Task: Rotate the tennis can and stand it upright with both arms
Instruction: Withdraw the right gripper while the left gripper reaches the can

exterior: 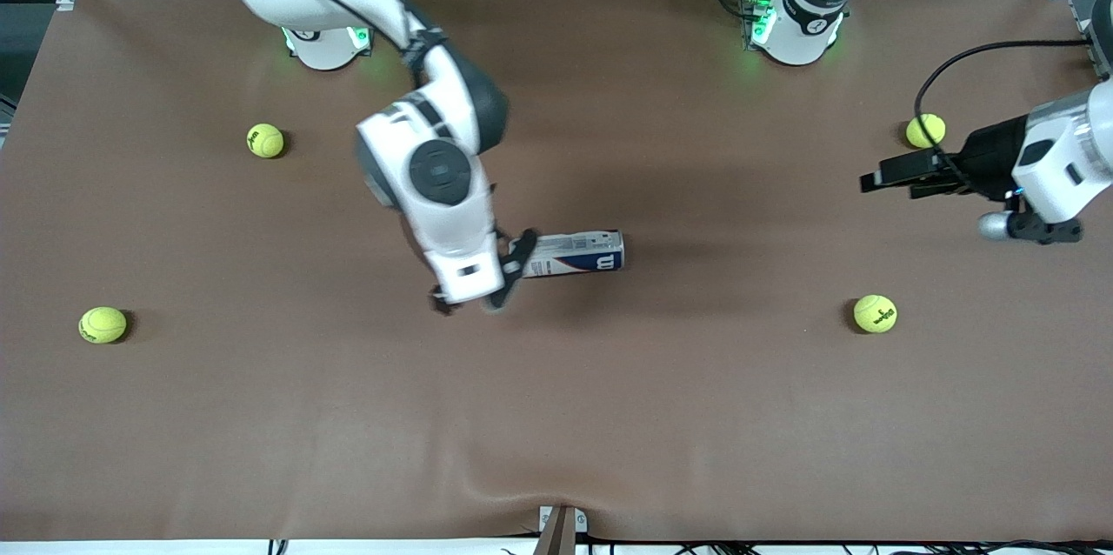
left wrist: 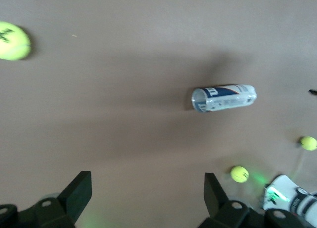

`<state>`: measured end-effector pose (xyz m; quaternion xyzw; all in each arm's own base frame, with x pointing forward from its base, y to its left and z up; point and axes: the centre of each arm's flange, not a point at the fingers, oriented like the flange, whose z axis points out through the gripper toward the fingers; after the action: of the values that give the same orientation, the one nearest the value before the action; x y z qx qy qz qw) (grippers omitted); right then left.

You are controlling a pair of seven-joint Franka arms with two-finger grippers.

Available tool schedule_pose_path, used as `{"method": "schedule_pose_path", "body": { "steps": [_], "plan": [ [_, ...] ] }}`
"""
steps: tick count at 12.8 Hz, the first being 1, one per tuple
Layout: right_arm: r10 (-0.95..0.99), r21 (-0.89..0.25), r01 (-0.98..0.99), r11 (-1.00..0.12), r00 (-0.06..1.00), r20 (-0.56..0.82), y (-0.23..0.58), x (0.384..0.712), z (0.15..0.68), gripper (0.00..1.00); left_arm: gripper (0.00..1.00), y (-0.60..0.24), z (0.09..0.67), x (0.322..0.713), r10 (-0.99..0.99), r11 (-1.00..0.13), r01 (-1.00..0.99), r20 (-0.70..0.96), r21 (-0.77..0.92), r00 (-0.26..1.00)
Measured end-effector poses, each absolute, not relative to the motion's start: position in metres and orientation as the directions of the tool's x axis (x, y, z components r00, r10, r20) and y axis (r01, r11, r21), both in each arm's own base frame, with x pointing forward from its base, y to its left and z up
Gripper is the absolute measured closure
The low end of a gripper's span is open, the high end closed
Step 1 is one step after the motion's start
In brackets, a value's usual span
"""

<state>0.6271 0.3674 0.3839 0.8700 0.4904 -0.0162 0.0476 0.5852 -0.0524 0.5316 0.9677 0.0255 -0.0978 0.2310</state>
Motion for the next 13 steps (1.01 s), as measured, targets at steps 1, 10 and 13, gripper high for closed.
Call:
{"method": "schedule_pose_path", "body": {
  "steps": [1, 10, 13],
  "plan": [
    [0.811, 0.064, 0.817, -0.574, 0.577, -0.094, 0.341, 0.635, 0.396, 0.00, 0.00, -0.059, 0.520, 0.590, -0.006, -0.870, 0.104, -0.221, 0.482, 0.975],
    [0.372, 0.036, 0.387, -0.921, 0.905, -0.209, 0.076, 0.647, 0.503, 0.00, 0.00, -0.110, 0.372, 0.633, -0.225, -0.681, -0.011, -0.194, 0.733, 0.955],
    [0.226, 0.001, 0.229, -0.973, 0.960, -0.163, -0.014, 0.622, 0.540, 0.00, 0.00, -0.119, 0.312, 0.638, -0.238, -0.592, 0.036, -0.217, 0.805, 0.947]
  ]
}}
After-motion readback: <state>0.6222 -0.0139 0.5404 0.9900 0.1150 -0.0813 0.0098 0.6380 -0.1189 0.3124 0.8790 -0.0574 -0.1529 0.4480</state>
